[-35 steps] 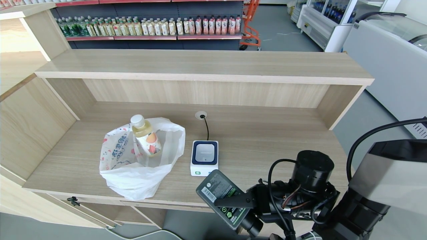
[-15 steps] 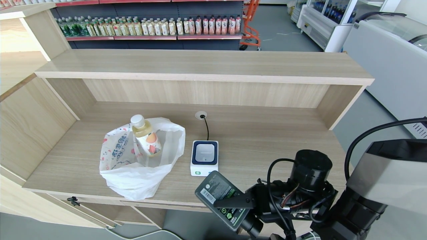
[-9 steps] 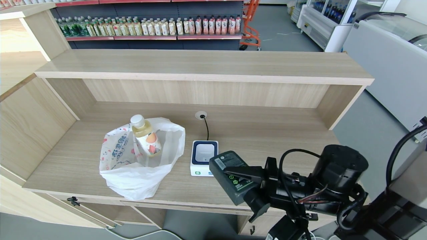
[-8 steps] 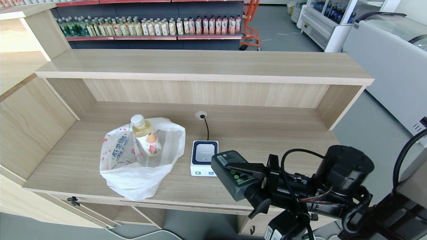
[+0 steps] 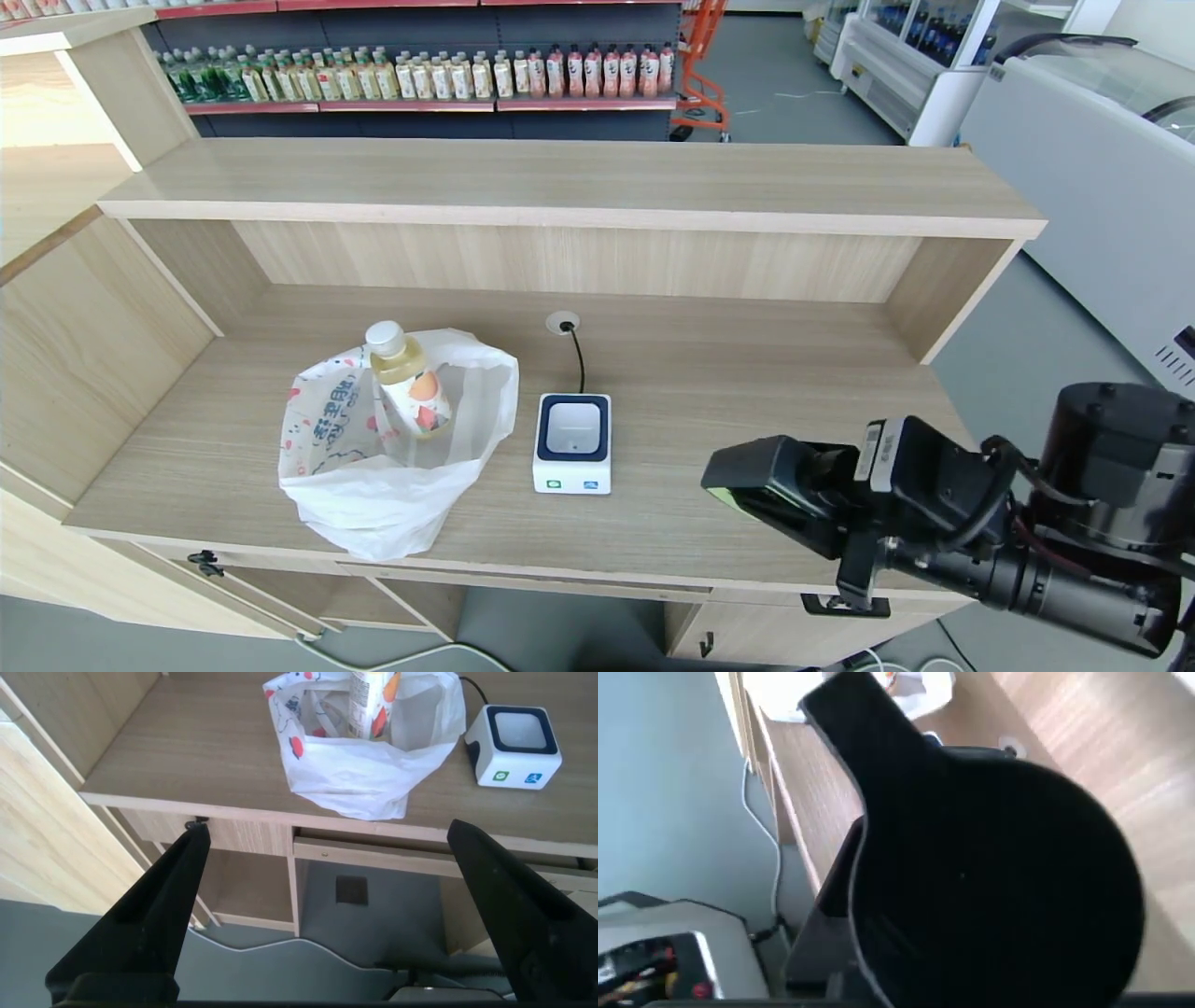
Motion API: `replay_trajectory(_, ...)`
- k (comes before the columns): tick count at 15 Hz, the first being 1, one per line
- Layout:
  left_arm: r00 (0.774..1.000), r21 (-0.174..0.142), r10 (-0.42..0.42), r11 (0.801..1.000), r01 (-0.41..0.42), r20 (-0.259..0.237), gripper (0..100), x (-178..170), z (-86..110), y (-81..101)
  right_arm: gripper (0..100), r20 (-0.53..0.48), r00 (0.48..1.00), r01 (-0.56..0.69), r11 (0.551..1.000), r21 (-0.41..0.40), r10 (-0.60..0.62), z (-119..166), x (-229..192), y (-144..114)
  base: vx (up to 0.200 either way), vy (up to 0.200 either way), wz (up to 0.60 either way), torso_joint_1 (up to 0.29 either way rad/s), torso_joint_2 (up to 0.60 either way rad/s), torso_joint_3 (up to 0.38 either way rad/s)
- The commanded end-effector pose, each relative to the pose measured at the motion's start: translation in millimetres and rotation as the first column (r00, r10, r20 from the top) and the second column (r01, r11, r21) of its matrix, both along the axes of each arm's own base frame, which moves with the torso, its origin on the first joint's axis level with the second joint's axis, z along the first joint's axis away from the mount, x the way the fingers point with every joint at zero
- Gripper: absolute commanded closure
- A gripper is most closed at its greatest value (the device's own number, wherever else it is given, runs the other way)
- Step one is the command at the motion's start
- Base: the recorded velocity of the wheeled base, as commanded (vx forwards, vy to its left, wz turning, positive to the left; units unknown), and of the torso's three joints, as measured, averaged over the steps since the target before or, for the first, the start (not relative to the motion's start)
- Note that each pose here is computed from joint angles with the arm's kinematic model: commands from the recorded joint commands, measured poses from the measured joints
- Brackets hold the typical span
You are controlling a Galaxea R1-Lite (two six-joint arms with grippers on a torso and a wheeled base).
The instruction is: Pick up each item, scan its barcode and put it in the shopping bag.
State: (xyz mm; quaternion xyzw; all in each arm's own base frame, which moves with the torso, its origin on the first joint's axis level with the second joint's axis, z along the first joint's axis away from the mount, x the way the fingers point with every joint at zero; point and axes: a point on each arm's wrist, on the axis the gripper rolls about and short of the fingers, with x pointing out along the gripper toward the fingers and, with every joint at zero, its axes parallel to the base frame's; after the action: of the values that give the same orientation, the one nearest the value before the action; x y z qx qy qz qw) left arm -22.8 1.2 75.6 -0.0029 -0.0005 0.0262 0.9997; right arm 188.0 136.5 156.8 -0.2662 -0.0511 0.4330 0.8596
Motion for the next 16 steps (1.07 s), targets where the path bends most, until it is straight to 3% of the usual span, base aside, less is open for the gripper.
replay_trajectory(1,1.000,0.000,0.000,1.000,0.000,0.001,0,0,0.0,0.0,100,-0.338,0.927,0.252,0.937,0.241,-0.162,24,-13,-31,0.000,0.000,0.00,0.000,0.00,0.000)
replay_trajectory(2,1.000,0.000,0.000,1.000,0.000,0.001,0,0,0.0,0.0,100,-0.487,0.861,0.329,0.890,0.316,-0.146,21,-13,-32,0.000,0.000,0.00,0.000,0.00,0.000)
replay_trajectory(4,1.000,0.000,0.000,1.000,0.000,0.001,0,0,0.0,0.0,100,-0.622,0.776,0.429,0.811,0.397,-0.106,21,2,-31,0.000,0.000,0.00,0.000,0.00,0.000)
replay_trajectory(5,1.000,0.000,0.000,1.000,0.000,0.001,0,0,0.0,0.0,100,-0.654,0.753,0.452,0.782,0.428,-0.077,24,6,-29,0.000,0.000,0.00,0.000,0.00,0.000)
replay_trajectory(6,1.000,0.000,0.000,1.000,0.000,0.001,0,0,0.0,0.0,100,-0.709,0.705,0.487,0.725,0.486,0.001,31,12,-20,0.000,0.000,0.00,0.000,0.00,0.000)
replay_trajectory(7,1.000,0.000,0.000,1.000,0.000,0.001,0,0,0.0,0.0,100,-0.724,0.689,0.500,0.708,0.499,0.024,33,16,-17,0.000,0.000,0.00,0.000,0.00,0.000)
replay_trajectory(9,1.000,0.000,0.000,1.000,0.000,0.001,0,0,0.0,0.0,100,-0.734,0.679,0.515,0.702,0.492,0.017,24,25,-13,0.000,0.000,0.00,0.000,0.00,0.000)
replay_trajectory(12,1.000,0.000,0.000,1.000,0.000,0.001,0,0,0.0,0.0,100,-0.711,0.702,0.554,0.650,0.520,-0.030,6,59,-6,0.000,0.000,0.00,0.000,0.00,0.000)
replay_trajectory(16,1.000,0.001,0.000,1.000,0.000,0.001,0,0,0.0,0.0,100,-0.719,0.694,0.556,0.655,0.512,-0.028,-1,66,0,0.000,0.000,0.00,0.000,0.00,0.000)
